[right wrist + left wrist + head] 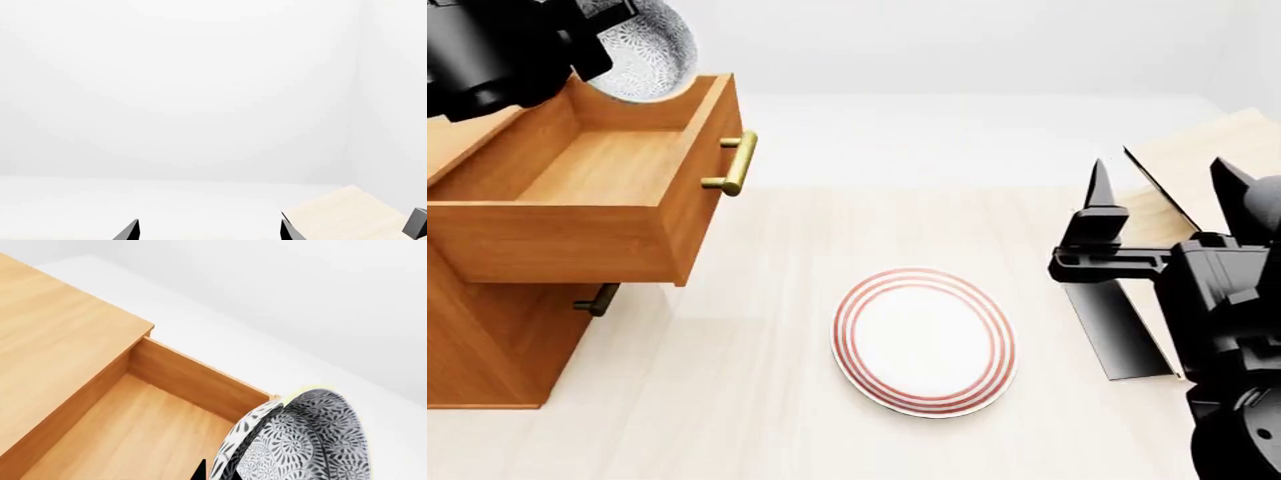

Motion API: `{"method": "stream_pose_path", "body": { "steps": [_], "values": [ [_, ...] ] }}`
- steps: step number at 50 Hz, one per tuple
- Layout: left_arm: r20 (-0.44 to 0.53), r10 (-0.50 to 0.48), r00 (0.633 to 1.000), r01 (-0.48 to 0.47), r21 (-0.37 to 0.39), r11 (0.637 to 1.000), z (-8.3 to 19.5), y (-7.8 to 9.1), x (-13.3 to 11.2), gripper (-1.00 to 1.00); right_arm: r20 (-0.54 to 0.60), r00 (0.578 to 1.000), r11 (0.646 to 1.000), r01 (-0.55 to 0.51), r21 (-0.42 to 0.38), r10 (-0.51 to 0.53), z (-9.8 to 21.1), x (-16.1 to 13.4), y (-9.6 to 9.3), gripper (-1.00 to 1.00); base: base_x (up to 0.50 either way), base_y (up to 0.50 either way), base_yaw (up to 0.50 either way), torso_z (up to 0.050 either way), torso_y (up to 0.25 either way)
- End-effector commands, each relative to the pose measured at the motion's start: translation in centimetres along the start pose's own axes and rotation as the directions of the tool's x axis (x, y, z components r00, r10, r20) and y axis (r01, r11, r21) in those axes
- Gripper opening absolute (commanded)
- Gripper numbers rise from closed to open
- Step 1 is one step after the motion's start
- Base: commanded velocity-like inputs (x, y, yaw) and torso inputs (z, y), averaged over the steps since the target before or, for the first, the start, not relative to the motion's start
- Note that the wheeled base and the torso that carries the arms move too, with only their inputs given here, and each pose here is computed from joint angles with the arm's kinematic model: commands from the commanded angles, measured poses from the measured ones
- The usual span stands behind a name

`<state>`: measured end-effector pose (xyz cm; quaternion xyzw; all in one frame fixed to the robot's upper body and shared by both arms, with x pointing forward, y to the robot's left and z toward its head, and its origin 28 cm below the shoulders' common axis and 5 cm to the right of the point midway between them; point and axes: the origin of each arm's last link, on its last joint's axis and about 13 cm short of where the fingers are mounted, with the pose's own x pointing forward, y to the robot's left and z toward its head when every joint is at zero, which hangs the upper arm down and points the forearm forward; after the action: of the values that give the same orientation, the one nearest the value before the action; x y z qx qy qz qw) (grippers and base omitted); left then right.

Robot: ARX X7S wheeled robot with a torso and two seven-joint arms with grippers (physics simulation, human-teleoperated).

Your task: Open the top drawer of the cabinet and put the bowl in it.

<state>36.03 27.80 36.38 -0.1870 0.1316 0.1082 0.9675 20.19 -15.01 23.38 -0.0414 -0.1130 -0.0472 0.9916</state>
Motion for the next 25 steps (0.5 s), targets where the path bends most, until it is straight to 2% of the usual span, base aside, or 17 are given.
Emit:
{"method": "stream_pose_path", "body": {
  "steps": [1, 25],
  "values": [
    [0.001, 0.058, 0.998, -0.058, -0.042, 0.997, 0.0, 0.7, 1.5, -1.00, -0.007, 1.000, 1.000, 0.001, 0.000, -0.001, -0.3, 0.1, 0.0, 1.00, 0.00, 0.00, 0.00, 0.000, 0.000],
    [-0.033, 0.160, 0.987, -0.163, -0.096, 0.982, -1.7, 2.9, 3.6, -1.00, -0.017, 1.000, 1.000, -0.001, -0.002, 0.001, -0.7, 0.3, 0.2, 1.00, 0.00, 0.00, 0.00, 0.000, 0.000]
  ]
}}
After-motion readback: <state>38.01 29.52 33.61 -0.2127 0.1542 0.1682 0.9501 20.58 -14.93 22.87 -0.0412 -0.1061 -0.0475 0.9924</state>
